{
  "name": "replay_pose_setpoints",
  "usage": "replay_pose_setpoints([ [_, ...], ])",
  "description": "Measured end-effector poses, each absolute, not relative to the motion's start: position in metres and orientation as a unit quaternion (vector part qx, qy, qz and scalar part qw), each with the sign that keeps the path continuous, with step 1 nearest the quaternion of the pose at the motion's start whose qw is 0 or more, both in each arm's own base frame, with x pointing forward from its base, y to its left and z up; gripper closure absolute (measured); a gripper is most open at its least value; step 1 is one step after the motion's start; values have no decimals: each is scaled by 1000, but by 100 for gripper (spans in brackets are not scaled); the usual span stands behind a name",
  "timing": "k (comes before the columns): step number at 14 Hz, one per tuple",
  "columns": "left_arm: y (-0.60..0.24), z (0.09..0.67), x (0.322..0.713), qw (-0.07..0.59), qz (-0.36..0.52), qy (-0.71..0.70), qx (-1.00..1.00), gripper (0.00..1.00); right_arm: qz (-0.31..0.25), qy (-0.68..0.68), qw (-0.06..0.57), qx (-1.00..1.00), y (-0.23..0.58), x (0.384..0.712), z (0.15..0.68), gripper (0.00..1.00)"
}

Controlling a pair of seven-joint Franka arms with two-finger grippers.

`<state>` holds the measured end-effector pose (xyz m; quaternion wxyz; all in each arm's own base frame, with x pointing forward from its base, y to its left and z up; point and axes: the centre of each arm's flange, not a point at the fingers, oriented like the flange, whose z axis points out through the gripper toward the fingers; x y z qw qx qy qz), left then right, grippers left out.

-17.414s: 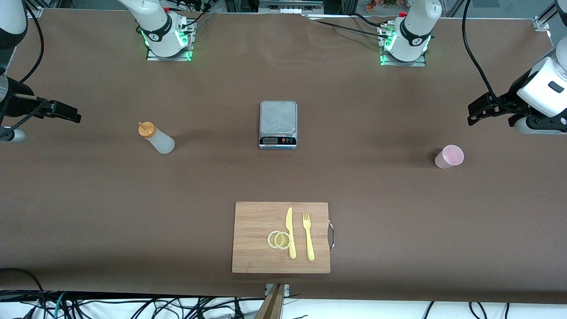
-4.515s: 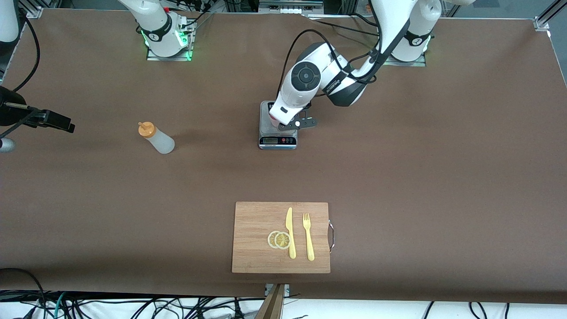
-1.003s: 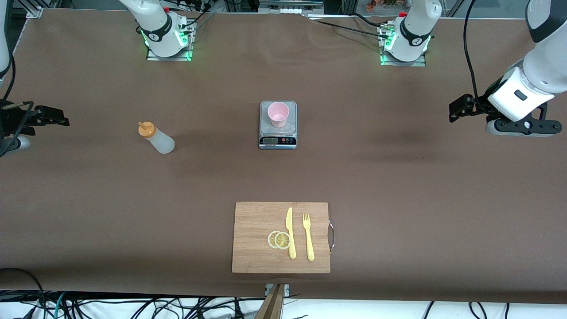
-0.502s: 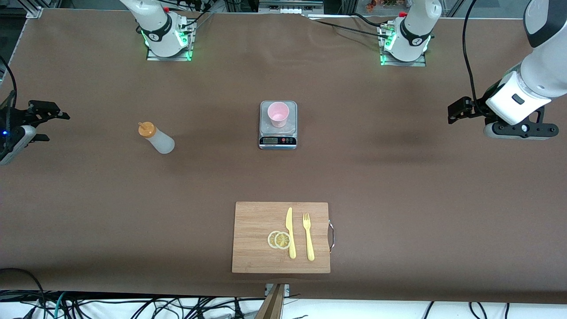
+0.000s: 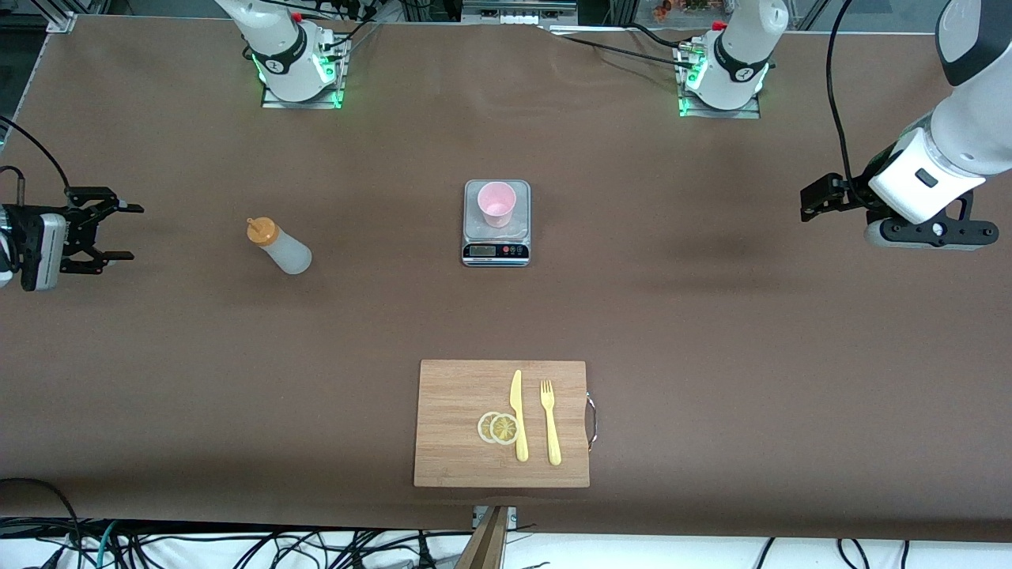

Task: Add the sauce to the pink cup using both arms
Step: 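Move the right gripper toward the white squeeze bottle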

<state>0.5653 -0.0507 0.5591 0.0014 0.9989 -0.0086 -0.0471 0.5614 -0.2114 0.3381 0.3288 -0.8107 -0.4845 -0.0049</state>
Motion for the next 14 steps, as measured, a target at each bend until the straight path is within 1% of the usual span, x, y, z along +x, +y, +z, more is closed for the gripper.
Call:
replay_pose_setpoints([
  [3, -50, 559, 566, 1, -47, -8, 999, 0, -76, -524, 371, -763, -220, 547, 307, 0],
  [7, -50, 558, 566, 1, -48, -8, 999, 0, -183, -566, 416, -688, -233, 529, 238, 0],
  [10, -50, 558, 566, 1, -48, -7, 999, 0, -223, -576, 435, -655, -238, 514, 193, 0],
  [14, -49, 558, 566, 1, -48, -7, 999, 0, -282, -573, 447, -626, -227, 504, 168, 0],
])
